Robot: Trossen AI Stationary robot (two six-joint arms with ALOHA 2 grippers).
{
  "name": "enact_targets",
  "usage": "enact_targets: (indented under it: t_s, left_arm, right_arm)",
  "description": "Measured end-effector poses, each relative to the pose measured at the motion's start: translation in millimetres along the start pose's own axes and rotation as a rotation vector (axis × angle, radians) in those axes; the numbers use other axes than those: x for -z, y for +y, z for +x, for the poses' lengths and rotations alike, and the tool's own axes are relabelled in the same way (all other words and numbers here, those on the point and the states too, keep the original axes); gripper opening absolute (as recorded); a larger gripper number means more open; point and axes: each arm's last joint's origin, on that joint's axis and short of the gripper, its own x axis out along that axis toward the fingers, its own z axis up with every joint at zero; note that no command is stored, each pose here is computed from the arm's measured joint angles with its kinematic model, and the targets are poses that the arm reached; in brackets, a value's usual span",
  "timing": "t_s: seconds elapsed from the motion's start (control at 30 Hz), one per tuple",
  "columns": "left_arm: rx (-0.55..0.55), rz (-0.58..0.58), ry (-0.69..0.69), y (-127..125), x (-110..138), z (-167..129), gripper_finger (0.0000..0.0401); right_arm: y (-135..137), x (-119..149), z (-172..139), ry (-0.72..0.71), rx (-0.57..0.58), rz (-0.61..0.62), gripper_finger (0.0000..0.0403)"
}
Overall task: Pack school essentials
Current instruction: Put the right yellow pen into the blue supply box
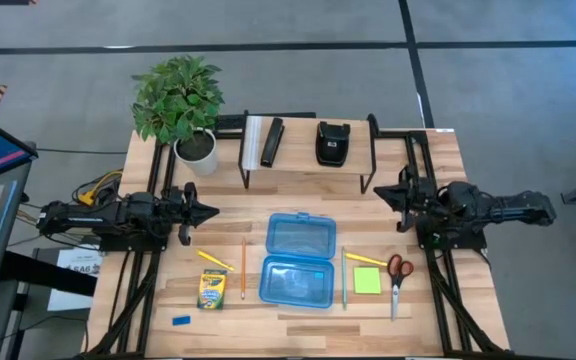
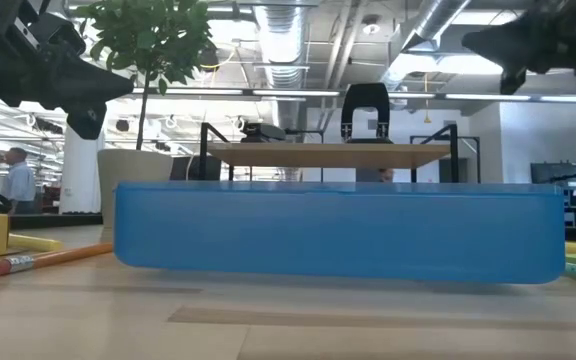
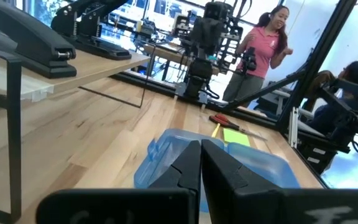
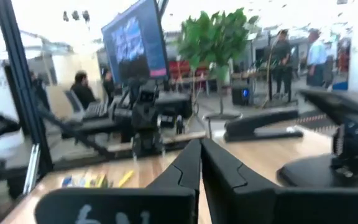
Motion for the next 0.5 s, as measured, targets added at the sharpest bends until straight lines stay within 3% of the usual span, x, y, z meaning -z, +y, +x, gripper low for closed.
enact_targets:
  t_s: [0.17,0.5]
  left_arm:
    - [-0.001,0.0,0.0,0,0,0,0.0]
    - [-0.002,0.001,-0.001,0,0,0,0.0]
  right_arm:
    - [8,-4,17,0.118,-0.009,-0.026,0.0048]
    - [16,-5,45,0.458,0.085,-0.046,0.0052]
